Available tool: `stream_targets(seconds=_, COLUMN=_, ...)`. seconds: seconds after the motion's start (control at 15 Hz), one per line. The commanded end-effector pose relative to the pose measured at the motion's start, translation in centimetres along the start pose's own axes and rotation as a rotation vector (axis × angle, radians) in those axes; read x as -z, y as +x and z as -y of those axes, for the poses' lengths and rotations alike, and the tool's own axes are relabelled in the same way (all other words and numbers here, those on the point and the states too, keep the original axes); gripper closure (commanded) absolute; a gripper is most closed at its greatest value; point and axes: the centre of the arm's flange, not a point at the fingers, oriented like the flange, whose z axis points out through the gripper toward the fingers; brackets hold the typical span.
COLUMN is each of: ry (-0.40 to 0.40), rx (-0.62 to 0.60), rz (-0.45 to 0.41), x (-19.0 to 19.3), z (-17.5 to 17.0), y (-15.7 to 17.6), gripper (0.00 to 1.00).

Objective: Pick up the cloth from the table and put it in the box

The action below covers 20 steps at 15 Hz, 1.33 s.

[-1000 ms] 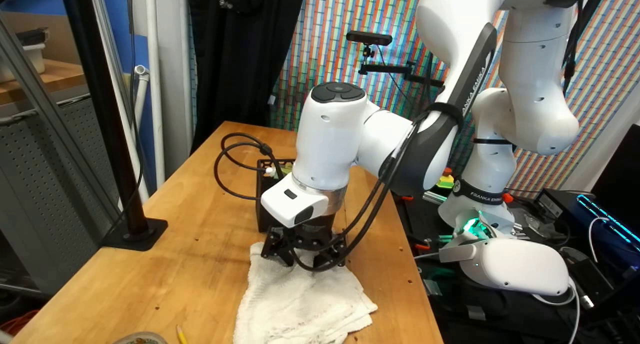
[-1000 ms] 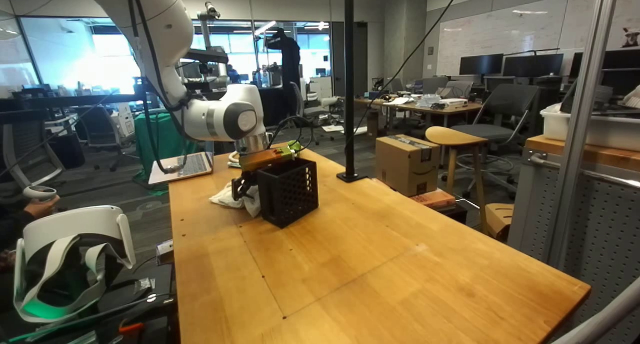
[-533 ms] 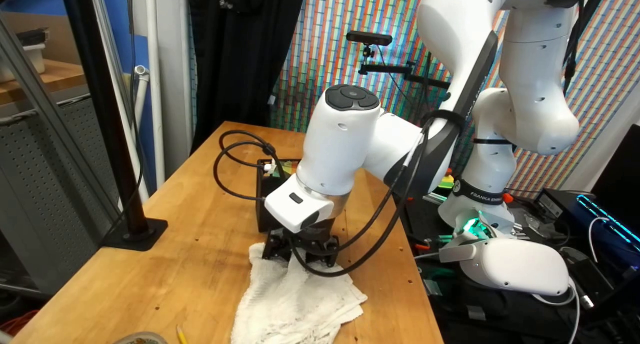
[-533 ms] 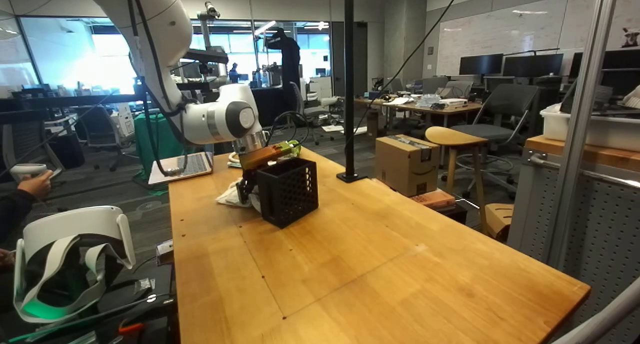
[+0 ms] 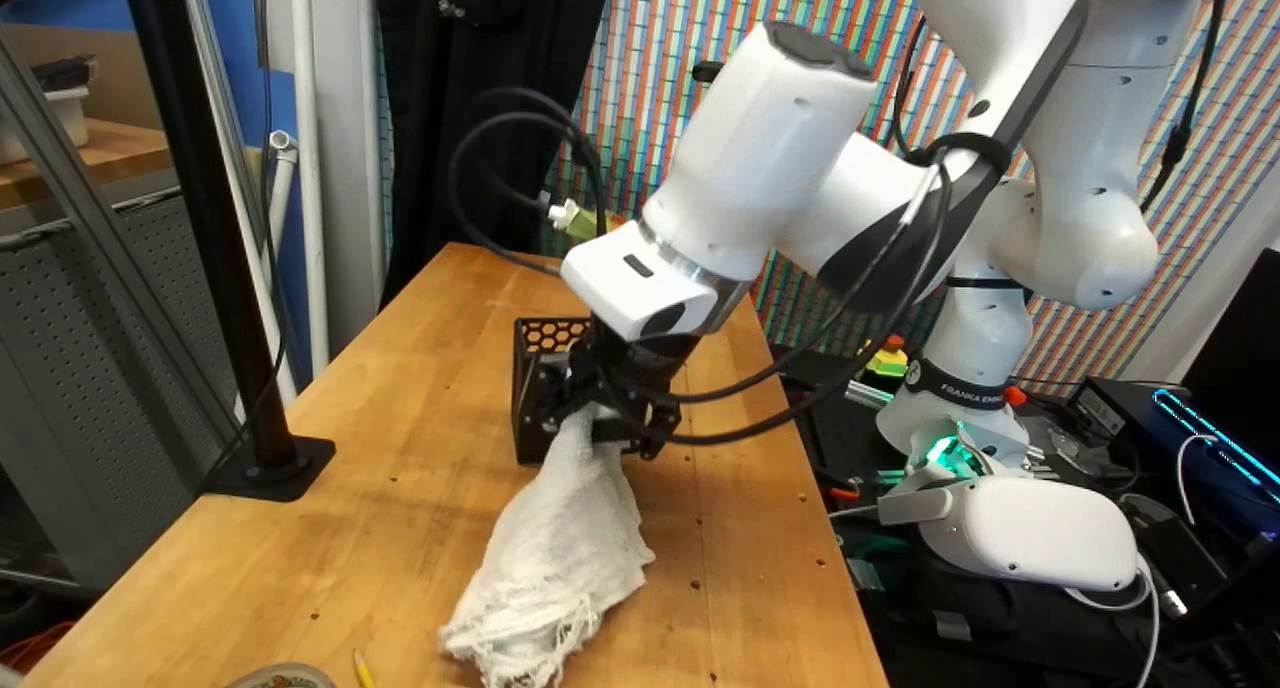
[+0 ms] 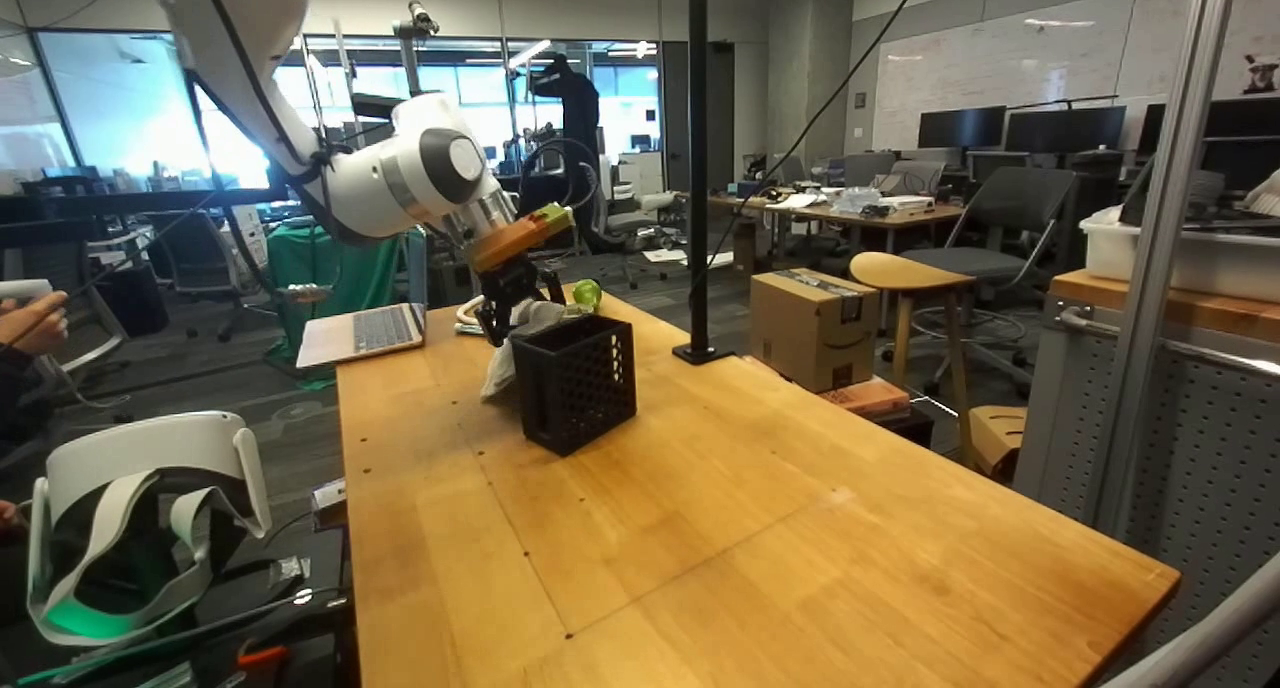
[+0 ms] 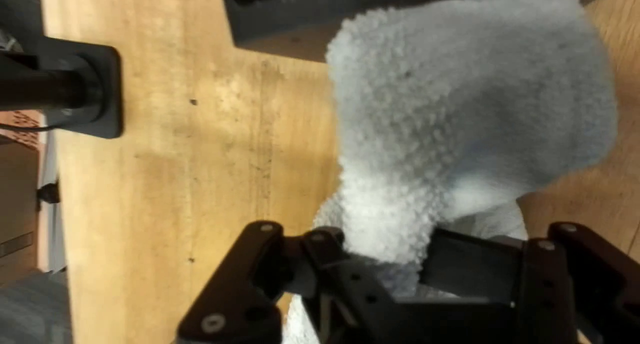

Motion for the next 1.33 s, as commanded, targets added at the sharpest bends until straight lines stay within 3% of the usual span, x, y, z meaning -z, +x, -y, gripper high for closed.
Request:
stream_targets(seconds=0.0, ry=-0.149, rx=-0.056, rz=0.037, x=7.5, z=0.6, y=-3.8, gripper=0.97)
stream_targets(seconds=0.33, ry=-0.335, rx=-0.154, rz=0.107, x=15.5, z=0.1, y=-9.2, gripper=0.98)
stream_targets(seconds=0.6, ry=-0.444, rx=-0.229, rz=0.200, x=18.0, z=0.0, y=-13.7, gripper=0.97)
stream_targets(seconds=0.93, ry=-0.420, rx=-0.244, rz=0.299, x=13.9, z=0.4, y=-18.1, gripper=0.97)
stream_targets(seconds=1.27, ry=-0.376, rx=-0.175, rz=0.369, x=9.1, z=1.1, y=-17.8, gripper=0.97)
